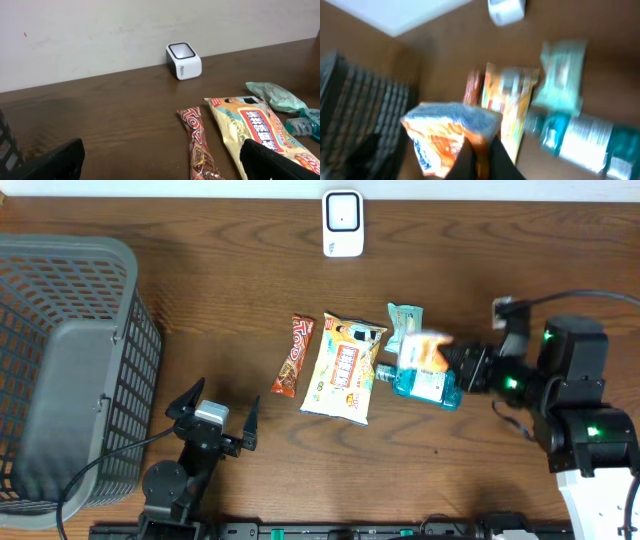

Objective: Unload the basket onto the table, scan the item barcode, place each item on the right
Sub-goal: 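Carry the orange packet up to the white scanner with the right gripper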

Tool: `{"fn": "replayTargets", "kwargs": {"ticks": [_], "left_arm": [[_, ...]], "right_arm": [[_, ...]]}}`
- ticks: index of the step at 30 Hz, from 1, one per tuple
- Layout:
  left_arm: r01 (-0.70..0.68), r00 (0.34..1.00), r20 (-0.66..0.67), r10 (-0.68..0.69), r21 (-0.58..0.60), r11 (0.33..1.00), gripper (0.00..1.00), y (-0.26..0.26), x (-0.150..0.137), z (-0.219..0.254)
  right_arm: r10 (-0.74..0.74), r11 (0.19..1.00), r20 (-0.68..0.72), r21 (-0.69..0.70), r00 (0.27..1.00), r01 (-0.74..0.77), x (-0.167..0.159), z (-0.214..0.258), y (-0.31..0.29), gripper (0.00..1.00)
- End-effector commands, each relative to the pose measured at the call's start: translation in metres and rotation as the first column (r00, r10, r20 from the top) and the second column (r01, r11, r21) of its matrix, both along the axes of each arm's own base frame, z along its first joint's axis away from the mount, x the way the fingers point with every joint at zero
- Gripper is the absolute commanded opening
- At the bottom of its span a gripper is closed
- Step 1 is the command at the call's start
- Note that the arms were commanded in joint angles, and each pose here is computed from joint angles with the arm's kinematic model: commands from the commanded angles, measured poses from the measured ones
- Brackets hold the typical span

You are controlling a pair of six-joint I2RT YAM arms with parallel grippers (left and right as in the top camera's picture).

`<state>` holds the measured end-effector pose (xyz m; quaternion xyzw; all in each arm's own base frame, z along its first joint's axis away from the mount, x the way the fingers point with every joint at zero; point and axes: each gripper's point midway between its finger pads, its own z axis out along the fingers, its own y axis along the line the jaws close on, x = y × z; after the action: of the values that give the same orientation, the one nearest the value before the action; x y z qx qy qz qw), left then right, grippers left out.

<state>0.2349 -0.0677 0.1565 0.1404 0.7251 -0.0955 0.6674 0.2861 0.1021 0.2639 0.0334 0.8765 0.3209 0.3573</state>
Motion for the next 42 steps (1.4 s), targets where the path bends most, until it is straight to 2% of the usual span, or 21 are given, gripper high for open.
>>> {"fn": "replayTargets", "kwargs": {"ticks": [1, 6, 12, 17, 21, 23, 27, 33, 38, 42], "left_arm": [[0.006, 0.999, -0.047, -0.005, 0.017, 1.000, 0.99, -0.001, -0.001, -0.016], [0.006, 0.999, -0.047, -0.005, 0.017, 1.000, 0.99, -0.001, -0.001, -0.016], [0.006, 0.999, -0.047, -0.005, 0.017, 1.000, 0.99, -0.001, -0.001, -0.016], [0.006, 0.999, -0.047, -0.005, 0.017, 1.000, 0.99, -0.001, -0.001, -0.016], [0.006, 0.999, -0.047, -0.005, 0.017, 1.000, 0.99, -0.001, -0.001, -0.016], [0.006, 0.999, -0.047, -0.005, 0.017, 1.000, 0.99, -0.001, -0.001, -0.016], [0.006, 0.999, -0.047, -0.005, 0.017, 1.000, 0.99, -0.001, -0.001, -0.016], [0.006, 0.999, -0.047, -0.005, 0.017, 1.000, 0.99, -0.001, -0.001, -0.016], [0.006, 0.999, -0.047, -0.005, 0.017, 1.000, 0.99, -0.001, -0.001, -0.016], [0.006, 0.999, -0.047, -0.005, 0.017, 1.000, 0.99, -0.001, -0.001, -0.016]], "right_arm": [[-0.014, 0.992, 0.204, -0.122, 0.979, 0.040, 0.034, 0.021, -0.004, 0.01], [0.067, 0.988, 0.390, -0.153, 0.918, -0.007, 0.078, 0.041, 0.028, 0.01], [0.133, 0.974, 0.511, -0.227, 0.849, -0.015, 0.138, 0.021, 0.066, 0.01], [0.241, 0.946, 0.673, -0.322, 0.699, -0.015, 0.181, 0.005, 0.099, 0.01], [0.202, 0.963, 0.795, -0.268, 0.571, 0.032, 0.206, 0.004, 0.109, 0.01], [0.164, 0.971, 0.829, -0.230, 0.535, 0.059, 0.217, -0.001, 0.108, 0.01], [0.099, 0.983, 0.832, -0.166, 0.546, 0.074, 0.247, -0.021, 0.109, 0.01], [0.098, 0.983, 0.831, -0.167, 0.548, 0.078, 0.302, -0.045, 0.123, 0.01], [0.092, 0.980, 0.793, -0.179, 0.603, 0.086, 0.354, -0.072, 0.125, 0.01], [0.084, 0.980, 0.782, -0.178, 0.618, 0.092, 0.376, -0.086, 0.125, 0.01]]}}
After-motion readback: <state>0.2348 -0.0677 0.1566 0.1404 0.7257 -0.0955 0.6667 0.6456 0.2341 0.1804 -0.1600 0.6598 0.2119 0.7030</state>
